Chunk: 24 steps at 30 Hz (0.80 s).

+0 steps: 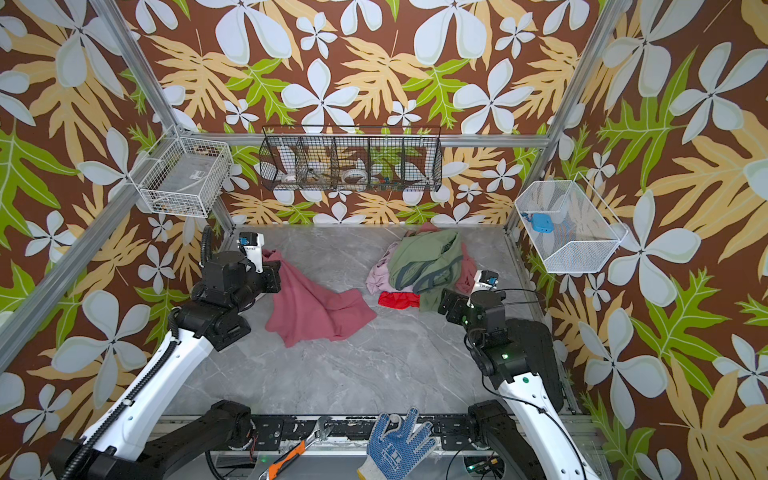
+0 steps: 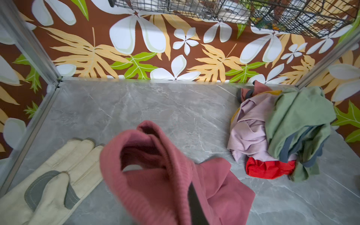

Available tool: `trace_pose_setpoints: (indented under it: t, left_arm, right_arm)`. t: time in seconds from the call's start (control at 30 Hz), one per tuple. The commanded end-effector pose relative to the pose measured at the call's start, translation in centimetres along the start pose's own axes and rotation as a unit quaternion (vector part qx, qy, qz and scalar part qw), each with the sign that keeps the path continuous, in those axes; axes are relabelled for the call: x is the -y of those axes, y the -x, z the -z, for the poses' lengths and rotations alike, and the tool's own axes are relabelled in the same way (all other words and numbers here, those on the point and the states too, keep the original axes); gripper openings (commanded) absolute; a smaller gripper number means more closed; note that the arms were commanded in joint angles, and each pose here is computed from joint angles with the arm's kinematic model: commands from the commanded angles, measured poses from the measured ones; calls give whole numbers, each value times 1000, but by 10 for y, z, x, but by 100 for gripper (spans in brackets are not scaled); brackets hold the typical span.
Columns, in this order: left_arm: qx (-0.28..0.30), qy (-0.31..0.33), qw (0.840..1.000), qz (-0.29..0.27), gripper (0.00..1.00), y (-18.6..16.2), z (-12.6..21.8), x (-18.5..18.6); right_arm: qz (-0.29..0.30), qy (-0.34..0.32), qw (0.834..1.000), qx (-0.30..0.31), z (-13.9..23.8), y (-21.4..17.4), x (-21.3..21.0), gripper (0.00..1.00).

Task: Pick out a specific cloth from the pile
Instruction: 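Drag the pink shirt with the left gripper toward the glove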

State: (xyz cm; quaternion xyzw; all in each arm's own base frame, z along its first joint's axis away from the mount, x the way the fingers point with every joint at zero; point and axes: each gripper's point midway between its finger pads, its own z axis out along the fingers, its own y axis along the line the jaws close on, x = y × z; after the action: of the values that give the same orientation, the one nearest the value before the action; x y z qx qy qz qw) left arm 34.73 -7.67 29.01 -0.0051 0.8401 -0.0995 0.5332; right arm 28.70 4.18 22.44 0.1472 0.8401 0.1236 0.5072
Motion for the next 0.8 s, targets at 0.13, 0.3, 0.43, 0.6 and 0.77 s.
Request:
trace_pose_setpoints:
  t: [0.13, 0.3, 0.43, 0.6, 0.77]
  left_arm:
    - [26, 60, 998, -20, 0, 20, 5, -22]
    - [21, 72, 997, -23, 0, 24, 3, -30]
    - [21, 60, 998, -21, 0, 29, 0, -25]
    - [14, 19, 1000, 1, 0, 25, -6, -11]
    - [-6, -2, 1000, 10, 0, 8, -14, 0]
  right_arm:
    - [9, -14, 1000, -5, 1, -4, 6, 90]
    - [11, -15, 1000, -4, 0, -5, 7, 90]
    - [12, -14, 1000, -8, -2, -6, 6, 89]
    - [10, -11, 1000, -9, -4, -7, 5, 88]
    - [7, -5, 1000, -14, -7, -8, 2, 87]
